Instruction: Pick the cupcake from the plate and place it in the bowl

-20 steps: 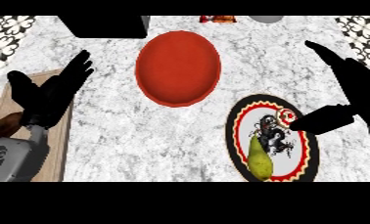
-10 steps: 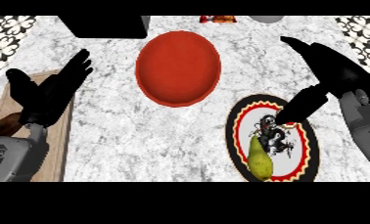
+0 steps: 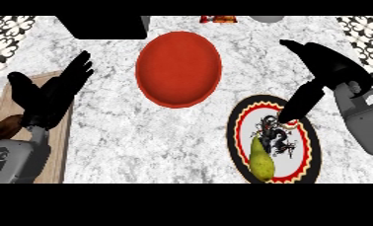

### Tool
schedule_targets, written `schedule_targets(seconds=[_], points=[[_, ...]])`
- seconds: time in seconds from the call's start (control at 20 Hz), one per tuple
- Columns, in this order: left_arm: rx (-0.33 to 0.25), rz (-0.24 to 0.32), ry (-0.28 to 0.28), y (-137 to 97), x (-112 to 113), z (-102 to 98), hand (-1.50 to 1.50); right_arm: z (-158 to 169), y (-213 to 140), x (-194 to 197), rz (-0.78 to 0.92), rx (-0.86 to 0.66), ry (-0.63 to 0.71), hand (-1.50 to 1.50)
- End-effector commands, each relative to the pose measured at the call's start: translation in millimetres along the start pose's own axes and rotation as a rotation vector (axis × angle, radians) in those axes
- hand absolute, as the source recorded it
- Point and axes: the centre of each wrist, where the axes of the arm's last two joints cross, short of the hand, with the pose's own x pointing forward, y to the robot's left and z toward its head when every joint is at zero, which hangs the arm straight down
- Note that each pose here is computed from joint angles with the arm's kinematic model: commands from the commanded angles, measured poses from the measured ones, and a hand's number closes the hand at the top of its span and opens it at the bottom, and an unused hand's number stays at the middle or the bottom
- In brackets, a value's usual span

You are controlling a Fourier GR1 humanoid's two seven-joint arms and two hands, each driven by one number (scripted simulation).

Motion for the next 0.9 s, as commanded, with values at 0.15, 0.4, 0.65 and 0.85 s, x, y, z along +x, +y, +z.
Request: schedule_targets(seconds=[0.15, 0.4, 0.65, 0.85], points=[[-0.013, 0.009, 0.01, 4, 1, 7, 0.0, -6, 13, -2, 0.099, 0.055, 0.176, -1.5], [-0.009, -0.015, -0.011, 11, 6, 2, 0.0, -24, -2, -23, 0.115, 0.071, 0.183, -1.5], [0.012, -0.007, -0.003, -10, -13, 19, 0.0, -23, 12, -11, 0.105, 0.059, 0.189, -1.5], [0.004, 0.009, -0.004, -3, 5, 9, 0.0, -28, 4, -22, 0.095, 0.093, 0.196, -1.5]])
